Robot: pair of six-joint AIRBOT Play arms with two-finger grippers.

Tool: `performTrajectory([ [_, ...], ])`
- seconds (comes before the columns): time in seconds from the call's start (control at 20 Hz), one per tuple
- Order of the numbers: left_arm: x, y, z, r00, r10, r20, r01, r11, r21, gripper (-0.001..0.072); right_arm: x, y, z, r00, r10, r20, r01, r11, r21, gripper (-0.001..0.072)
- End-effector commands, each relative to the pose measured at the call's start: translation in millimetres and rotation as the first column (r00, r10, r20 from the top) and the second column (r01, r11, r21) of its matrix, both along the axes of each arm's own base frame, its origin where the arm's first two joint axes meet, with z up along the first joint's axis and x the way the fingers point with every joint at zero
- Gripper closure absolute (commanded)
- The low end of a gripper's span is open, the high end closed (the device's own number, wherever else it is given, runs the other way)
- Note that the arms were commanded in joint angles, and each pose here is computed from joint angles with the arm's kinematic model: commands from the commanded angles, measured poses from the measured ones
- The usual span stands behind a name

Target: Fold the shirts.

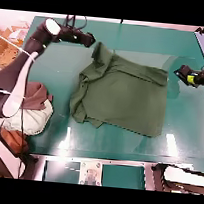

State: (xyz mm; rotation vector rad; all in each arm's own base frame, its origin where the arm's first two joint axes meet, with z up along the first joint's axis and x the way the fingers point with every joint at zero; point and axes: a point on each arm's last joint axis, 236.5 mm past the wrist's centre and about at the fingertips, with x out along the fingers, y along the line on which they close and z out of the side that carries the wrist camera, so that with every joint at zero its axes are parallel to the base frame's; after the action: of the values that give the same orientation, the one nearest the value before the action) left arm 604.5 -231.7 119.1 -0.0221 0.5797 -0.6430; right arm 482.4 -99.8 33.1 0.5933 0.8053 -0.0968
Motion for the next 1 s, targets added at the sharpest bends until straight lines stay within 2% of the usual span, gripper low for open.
performTrajectory([
  [0.0, -22, 40, 19, 0.99, -0.021, -0.139, 0.02, 1.0, -0.011, 0.0128, -32, -25, 7, 0.995, 0.025, -0.098, -0.024, 1.0, 0.014, 0.0314],
  [0.15, -61, 103, 36, 0.953, 0.029, -0.301, -0.036, 0.999, -0.017, 0.0128, -93, -37, 9, 0.972, 0.047, -0.229, -0.039, 0.999, 0.037, 0.0314],
  [0.25, -96, 135, 15, 0.882, 0.046, -0.47, -0.058, 0.998, -0.011, 0.0128, -133, -30, -7, 0.945, 0.058, -0.321, -0.04, 0.997, 0.062, 0.029],
  [0.45, -167, 161, -65, 0.607, 0.036, -0.794, -0.101, 0.994, -0.033, 0.0128, -194, -6, -47, 0.896, 0.054, -0.441, 0.004, 0.991, 0.131, 0.0285],
  [0.65, -258, 147, -127, 0.367, -0.02, -0.93, -0.096, 0.994, -0.059, 0.0128, -246, 19, -79, 0.856, 0.001, -0.517, 0.12, 0.972, 0.201, 0.0285],
  [0.75, -297, 140, -143, 0.343, -0.008, -0.939, -0.124, 0.991, -0.054, 0.0128, -260, 22, -89, 0.843, -0.051, -0.536, 0.186, 0.961, 0.202, 0.0286],
  [0.95, -350, 118, -170, 0.38, 0.015, -0.925, -0.245, 0.966, -0.085, 0.0128, -281, 27, -113, 0.794, -0.1, -0.599, 0.262, 0.946, 0.189, 0.0285],
])
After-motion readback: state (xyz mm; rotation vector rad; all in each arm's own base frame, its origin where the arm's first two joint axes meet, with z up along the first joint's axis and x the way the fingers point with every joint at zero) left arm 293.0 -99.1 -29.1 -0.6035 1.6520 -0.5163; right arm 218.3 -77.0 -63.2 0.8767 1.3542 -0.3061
